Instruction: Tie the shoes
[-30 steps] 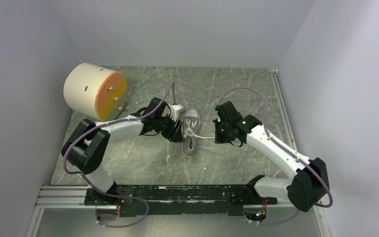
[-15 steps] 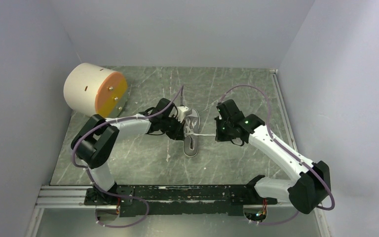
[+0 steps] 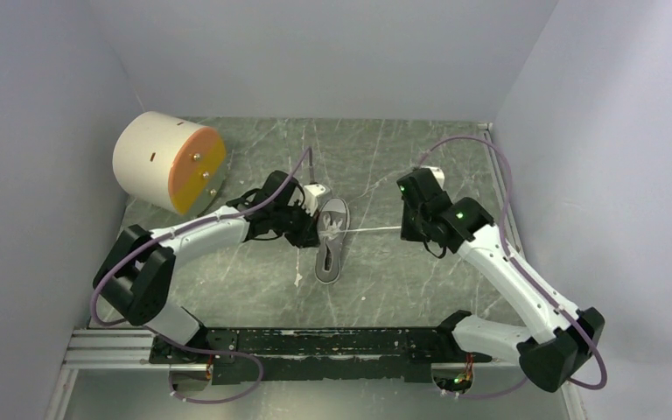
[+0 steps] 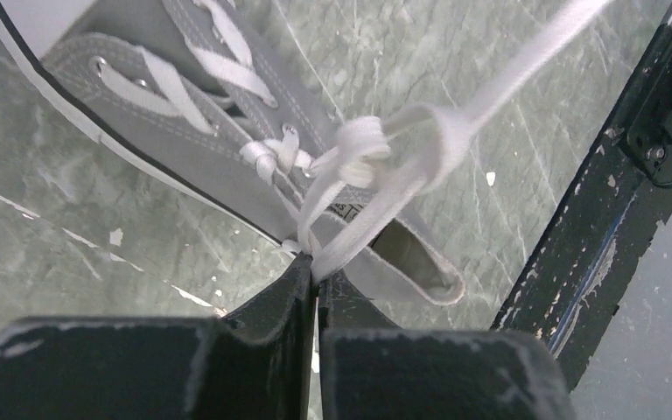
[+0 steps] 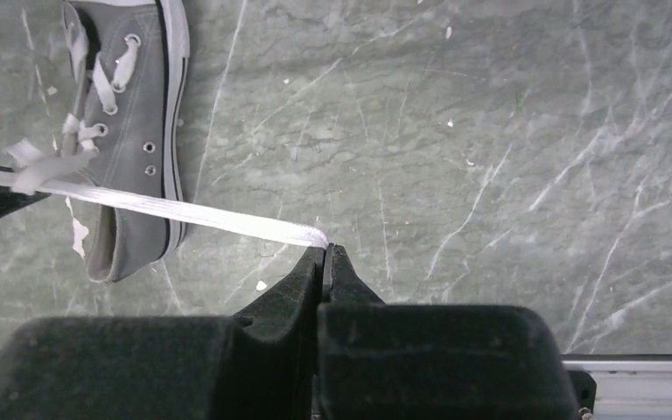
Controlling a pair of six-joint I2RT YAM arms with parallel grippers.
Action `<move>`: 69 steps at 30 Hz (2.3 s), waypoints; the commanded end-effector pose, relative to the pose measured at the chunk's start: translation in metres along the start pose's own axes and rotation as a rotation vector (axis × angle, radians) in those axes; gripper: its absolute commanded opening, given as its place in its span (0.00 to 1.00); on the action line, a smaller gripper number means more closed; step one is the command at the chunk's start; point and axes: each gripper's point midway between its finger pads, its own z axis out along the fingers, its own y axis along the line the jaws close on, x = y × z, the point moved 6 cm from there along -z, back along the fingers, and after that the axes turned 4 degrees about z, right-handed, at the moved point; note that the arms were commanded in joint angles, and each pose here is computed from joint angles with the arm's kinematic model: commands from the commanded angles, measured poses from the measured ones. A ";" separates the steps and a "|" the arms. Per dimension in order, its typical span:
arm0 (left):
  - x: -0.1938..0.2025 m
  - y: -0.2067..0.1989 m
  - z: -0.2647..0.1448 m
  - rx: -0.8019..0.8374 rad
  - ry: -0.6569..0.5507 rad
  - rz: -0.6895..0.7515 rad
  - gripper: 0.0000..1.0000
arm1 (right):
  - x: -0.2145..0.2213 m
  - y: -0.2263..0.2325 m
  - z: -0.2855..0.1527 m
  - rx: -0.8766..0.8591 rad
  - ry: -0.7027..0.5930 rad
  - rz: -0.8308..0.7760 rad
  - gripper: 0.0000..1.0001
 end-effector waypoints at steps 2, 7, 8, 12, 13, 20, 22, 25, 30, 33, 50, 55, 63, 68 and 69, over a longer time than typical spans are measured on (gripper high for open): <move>0.012 -0.003 0.008 0.059 0.070 -0.042 0.13 | 0.000 -0.013 -0.008 0.057 -0.025 0.023 0.00; 0.008 -0.003 0.006 0.062 0.080 -0.037 0.44 | 0.001 -0.005 -0.003 0.000 -0.024 0.011 0.00; 0.009 -0.002 0.004 0.058 0.080 -0.038 0.51 | 0.001 -0.002 -0.002 -0.030 -0.023 0.007 0.00; 0.012 0.004 -0.007 0.049 0.066 -0.055 0.70 | 0.001 0.008 0.001 -0.095 -0.020 0.005 0.00; 0.012 0.005 -0.010 0.049 0.057 -0.058 0.72 | 0.001 0.009 0.002 -0.104 -0.016 0.001 0.00; 0.017 0.011 0.003 0.127 0.059 -0.025 0.67 | -0.001 0.013 0.006 -0.123 -0.010 -0.026 0.00; 0.014 0.008 0.008 0.179 0.039 -0.023 0.65 | -0.001 0.014 0.006 -0.124 -0.007 -0.031 0.00; 0.013 0.008 0.016 0.212 0.019 -0.034 0.65 | -0.001 0.014 0.006 -0.125 -0.007 -0.031 0.00; 0.020 0.017 0.030 0.186 0.049 -0.059 0.55 | 0.001 0.014 0.006 -0.131 -0.005 -0.017 0.00; 0.022 0.022 0.031 0.148 0.069 -0.071 0.37 | 0.004 0.012 0.007 -0.124 -0.001 -0.012 0.00; -0.020 -0.024 -0.099 -0.143 -0.110 -0.142 0.05 | -0.005 0.020 0.016 -0.115 -0.010 -0.005 0.00; -0.026 -0.016 -0.102 -0.213 -0.075 -0.157 0.05 | -0.010 0.016 0.024 -0.020 -0.015 0.030 0.00; -0.014 0.010 -0.098 -0.422 0.006 -0.240 0.05 | 0.004 0.003 0.036 0.085 0.044 0.043 0.00; 0.004 0.025 -0.101 -0.582 0.052 -0.307 0.05 | 0.008 -0.005 0.052 0.108 0.058 0.054 0.00; 0.008 0.029 -0.102 -0.629 0.053 -0.326 0.05 | 0.008 -0.005 0.055 0.106 0.058 0.056 0.00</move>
